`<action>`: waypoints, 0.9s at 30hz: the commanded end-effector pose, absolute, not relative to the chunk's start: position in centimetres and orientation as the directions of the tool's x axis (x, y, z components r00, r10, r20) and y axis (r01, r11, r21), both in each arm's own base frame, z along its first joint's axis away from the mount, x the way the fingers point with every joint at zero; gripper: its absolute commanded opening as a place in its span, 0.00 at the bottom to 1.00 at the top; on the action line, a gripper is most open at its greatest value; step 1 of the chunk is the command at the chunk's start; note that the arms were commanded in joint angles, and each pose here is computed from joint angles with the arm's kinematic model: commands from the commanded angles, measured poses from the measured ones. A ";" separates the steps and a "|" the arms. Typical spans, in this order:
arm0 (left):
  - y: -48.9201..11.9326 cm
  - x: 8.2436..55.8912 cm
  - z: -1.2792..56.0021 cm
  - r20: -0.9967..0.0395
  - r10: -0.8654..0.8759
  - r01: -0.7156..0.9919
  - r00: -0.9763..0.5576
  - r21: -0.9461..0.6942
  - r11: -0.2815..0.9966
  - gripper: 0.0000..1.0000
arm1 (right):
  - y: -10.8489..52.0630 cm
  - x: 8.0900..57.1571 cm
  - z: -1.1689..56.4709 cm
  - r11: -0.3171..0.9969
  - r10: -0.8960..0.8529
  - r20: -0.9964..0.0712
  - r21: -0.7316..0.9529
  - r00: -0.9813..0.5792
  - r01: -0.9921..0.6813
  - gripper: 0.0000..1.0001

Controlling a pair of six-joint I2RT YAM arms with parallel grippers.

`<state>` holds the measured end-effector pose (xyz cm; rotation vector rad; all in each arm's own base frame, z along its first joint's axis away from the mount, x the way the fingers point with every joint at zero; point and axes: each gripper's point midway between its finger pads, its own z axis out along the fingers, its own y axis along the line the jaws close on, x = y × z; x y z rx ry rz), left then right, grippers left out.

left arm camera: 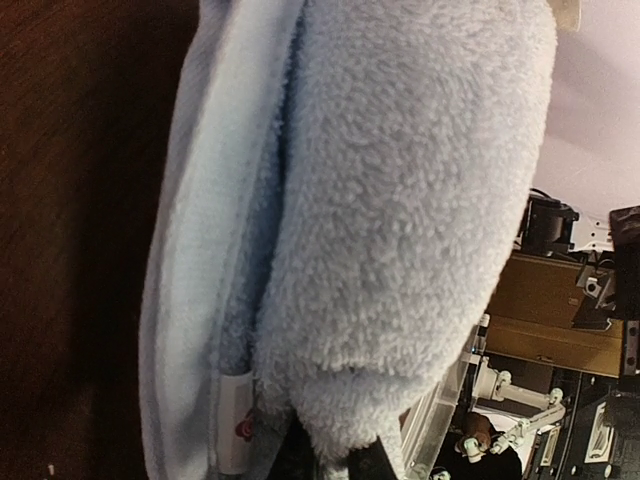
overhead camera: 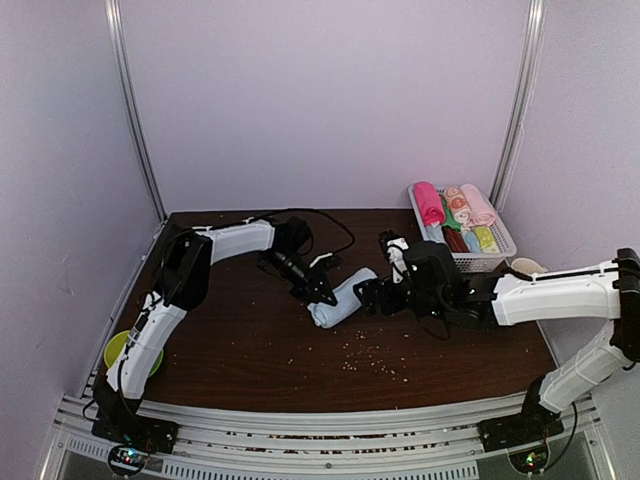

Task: Roll the towels

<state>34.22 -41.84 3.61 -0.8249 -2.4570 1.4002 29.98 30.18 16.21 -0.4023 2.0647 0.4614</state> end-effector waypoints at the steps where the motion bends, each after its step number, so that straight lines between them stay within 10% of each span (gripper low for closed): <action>1: -38.9 35.8 -2.7 -0.042 0.542 0.384 -0.839 -0.752 0.536 0.01 | 32.1 30.0 14.0 0.820 0.188 -0.752 0.474 -0.632 -0.320 1.00; 27: -40.0 34.5 -2.0 -0.014 0.514 0.255 -0.857 -0.880 0.401 0.00 | 35.6 35.3 4.2 0.596 0.588 -0.377 0.800 -0.715 0.068 0.78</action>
